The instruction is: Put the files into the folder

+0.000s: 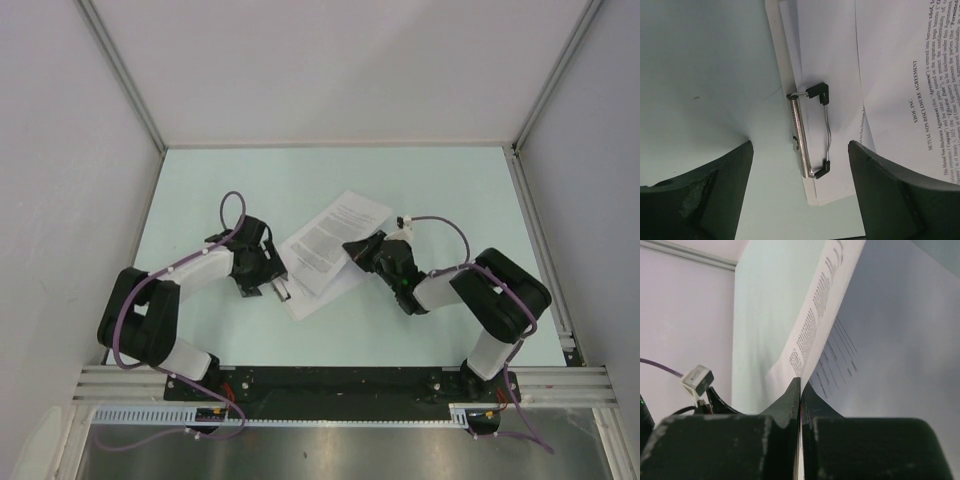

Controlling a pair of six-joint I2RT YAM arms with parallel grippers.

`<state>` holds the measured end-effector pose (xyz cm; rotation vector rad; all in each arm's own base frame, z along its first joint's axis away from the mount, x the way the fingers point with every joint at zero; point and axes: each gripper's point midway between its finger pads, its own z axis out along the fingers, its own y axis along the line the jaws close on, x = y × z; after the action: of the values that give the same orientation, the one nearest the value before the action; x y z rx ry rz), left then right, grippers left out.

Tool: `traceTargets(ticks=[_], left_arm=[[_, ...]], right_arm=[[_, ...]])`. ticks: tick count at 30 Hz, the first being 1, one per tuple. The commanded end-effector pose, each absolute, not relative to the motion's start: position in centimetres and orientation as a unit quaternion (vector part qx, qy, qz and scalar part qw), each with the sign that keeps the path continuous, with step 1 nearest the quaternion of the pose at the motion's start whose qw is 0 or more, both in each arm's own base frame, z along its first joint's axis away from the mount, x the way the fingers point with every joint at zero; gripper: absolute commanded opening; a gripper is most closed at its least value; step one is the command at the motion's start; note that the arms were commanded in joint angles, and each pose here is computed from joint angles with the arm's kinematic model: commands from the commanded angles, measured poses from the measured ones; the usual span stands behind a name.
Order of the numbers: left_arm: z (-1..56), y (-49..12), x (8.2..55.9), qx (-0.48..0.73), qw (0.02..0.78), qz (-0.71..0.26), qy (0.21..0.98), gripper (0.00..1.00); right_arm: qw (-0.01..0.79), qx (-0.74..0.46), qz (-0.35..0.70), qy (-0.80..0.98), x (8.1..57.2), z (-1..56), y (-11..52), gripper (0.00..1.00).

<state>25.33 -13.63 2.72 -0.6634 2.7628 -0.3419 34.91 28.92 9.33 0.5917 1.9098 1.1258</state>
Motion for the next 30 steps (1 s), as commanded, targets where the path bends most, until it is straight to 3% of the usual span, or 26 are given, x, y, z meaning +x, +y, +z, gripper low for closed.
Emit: traceTargets(ticks=[1,10,30], left_arm=[[3.7,-14.0,27.8,-0.259,0.172,-0.127,0.942,0.80],[2.2,-13.9,27.6,-0.275,0.154,-0.085,0.945,0.68],[0.1,-13.6,25.3,-0.286,0.145,0.025,0.947,0.53]], right_arm=[[0.506,0.269,0.392,0.720,36.0,10.2,26.4,0.00],[0.507,0.290,0.303,0.753,33.7,7.4,24.5,0.00],[0.473,0.307,0.311,0.765,33.2,5.7,24.8,0.00]])
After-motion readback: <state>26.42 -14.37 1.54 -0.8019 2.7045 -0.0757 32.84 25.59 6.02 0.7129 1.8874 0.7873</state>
